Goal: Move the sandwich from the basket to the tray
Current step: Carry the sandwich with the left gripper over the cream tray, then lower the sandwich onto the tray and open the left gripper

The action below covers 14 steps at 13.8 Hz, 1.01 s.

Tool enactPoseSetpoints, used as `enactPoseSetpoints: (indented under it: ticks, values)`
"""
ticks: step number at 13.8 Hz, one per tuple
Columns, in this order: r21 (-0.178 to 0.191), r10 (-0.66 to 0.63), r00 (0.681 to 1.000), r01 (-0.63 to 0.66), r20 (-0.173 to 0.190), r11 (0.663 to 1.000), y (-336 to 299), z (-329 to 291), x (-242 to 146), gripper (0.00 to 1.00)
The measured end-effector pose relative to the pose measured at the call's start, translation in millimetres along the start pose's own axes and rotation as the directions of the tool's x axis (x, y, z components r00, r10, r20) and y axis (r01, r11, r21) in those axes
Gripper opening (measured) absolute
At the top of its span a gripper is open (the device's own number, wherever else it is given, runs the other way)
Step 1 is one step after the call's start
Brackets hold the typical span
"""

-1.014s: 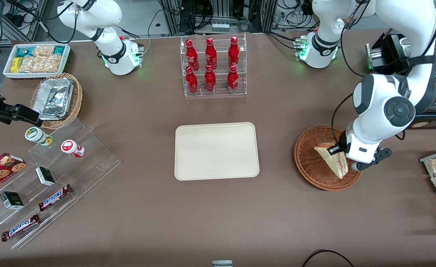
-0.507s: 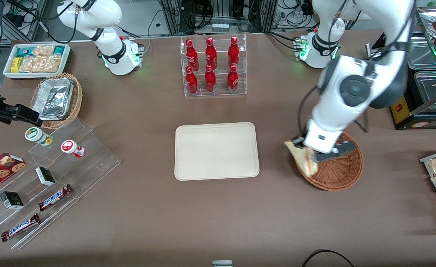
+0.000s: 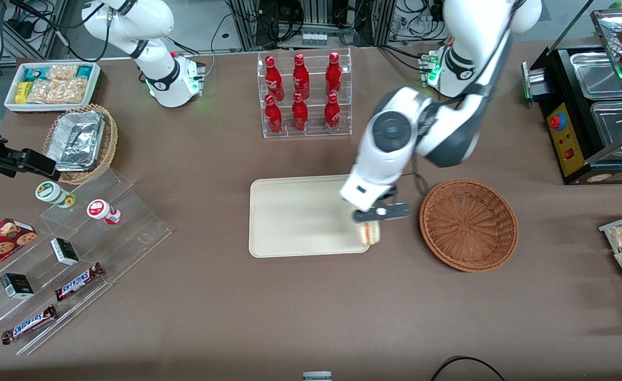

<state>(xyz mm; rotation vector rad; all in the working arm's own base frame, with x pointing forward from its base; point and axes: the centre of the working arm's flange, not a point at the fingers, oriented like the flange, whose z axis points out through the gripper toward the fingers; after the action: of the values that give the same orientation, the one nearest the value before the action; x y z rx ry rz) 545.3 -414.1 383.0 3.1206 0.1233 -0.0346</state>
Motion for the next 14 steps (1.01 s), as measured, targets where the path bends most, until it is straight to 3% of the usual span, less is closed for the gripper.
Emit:
enactPoseSetpoints:
  ticks: [3, 6, 14]
  values:
    - [0.002, 0.079, 0.997, -0.079, 0.008, 0.997, 53, 26, -28, 0.15]
    - [-0.017, 0.120, 0.993, -0.120, -0.008, 0.993, 89, 54, -51, 0.15]
    - [-0.017, 0.168, 0.986, -0.168, -0.004, 0.986, 121, 122, -80, 0.15]
